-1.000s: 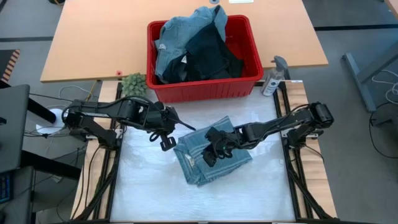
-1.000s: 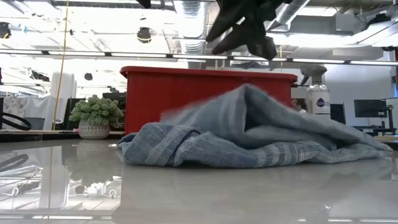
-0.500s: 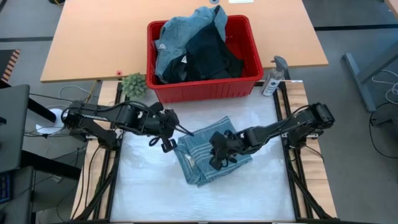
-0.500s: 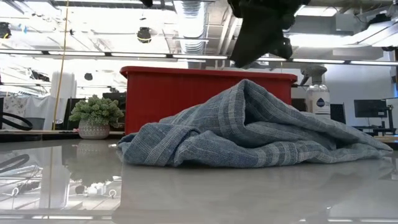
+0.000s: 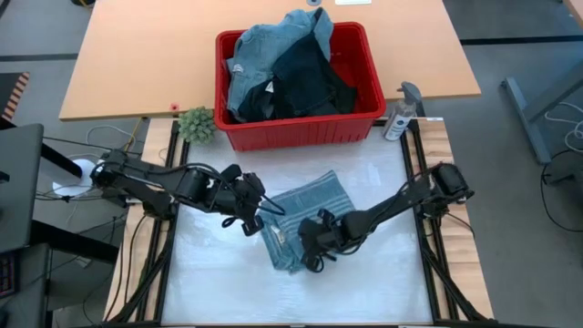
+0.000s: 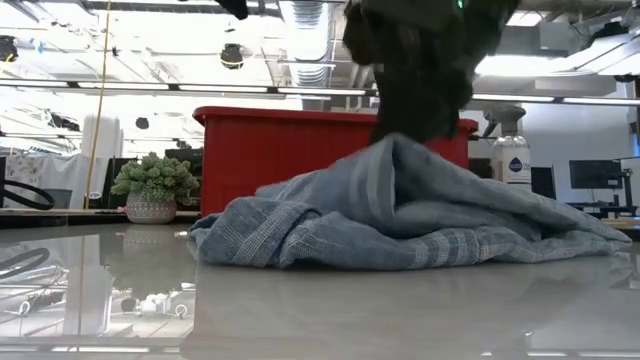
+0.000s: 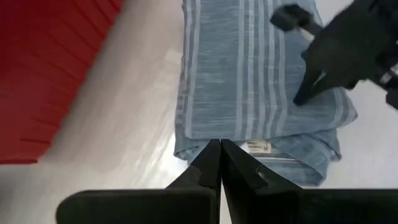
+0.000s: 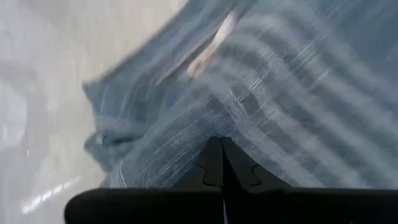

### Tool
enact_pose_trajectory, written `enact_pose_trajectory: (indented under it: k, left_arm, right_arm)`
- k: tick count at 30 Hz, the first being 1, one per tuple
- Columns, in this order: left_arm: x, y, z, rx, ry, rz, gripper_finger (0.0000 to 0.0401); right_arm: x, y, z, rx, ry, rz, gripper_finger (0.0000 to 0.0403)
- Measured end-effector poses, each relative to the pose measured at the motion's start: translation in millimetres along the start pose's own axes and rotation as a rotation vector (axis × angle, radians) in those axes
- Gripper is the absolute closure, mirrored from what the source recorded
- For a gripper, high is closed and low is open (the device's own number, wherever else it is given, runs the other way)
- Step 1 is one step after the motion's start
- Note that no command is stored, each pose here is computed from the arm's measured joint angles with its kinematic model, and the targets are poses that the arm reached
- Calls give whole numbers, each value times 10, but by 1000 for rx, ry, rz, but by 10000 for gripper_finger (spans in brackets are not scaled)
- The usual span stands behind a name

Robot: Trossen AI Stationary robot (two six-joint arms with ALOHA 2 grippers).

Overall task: Fold Laundry from Bin
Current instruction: Fold the blue polo shirt

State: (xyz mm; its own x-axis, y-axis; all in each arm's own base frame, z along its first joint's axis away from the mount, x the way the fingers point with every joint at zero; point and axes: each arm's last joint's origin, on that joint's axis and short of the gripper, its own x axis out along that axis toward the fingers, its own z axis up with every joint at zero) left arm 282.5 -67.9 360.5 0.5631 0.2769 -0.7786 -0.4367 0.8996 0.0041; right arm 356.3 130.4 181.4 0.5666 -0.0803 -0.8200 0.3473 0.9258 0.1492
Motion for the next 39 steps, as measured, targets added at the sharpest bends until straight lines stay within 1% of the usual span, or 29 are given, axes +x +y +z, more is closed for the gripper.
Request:
enact_pose_trajectory:
  k: [4, 7, 9, 11, 16, 19, 21, 27, 30, 32, 35, 39]
  left_arm:
    - [84, -36, -15, -47, -32, -11, 401]
    - [135, -56, -22, -78, -52, -20, 401]
    - [162, -59, -41, -94, -46, -21, 401]
    - [177, -74, -52, -107, -41, -21, 401]
    - [110, -66, -34, -127, -75, -41, 401]
    - [19, -31, -12, -145, -110, -62, 401]
    - [-65, 11, -2, -160, -136, -75, 401]
    - [-358, 180, 0, -218, -229, -79, 401]
    - [-464, 261, -14, -233, -257, -70, 401]
    - [-508, 294, -17, -241, -273, -65, 401]
    - [-524, 308, -22, -244, -274, -64, 401]
    - [-516, 304, -47, -253, -250, -62, 401]
  right_arm:
    - [253, 73, -103, -47, 41, 52, 385]
    - [271, 49, -73, -60, 39, 62, 384]
    - [224, 34, -38, -77, 31, 68, 382]
    - [115, 16, 25, -84, 11, 83, 378]
    - [-479, -57, 290, -61, -119, 155, 371]
    - [-718, -139, 392, -31, -207, 125, 381]
    - [-722, -193, 443, -30, -232, 95, 388]
    - [-227, -325, 475, -25, -173, 31, 388]
    - [46, -378, 489, -12, -148, 44, 388]
    - [221, -389, 471, -7, -124, 77, 388]
    - [409, -391, 375, -6, -34, 121, 388]
    - [469, -290, 151, -29, 127, 155, 388]
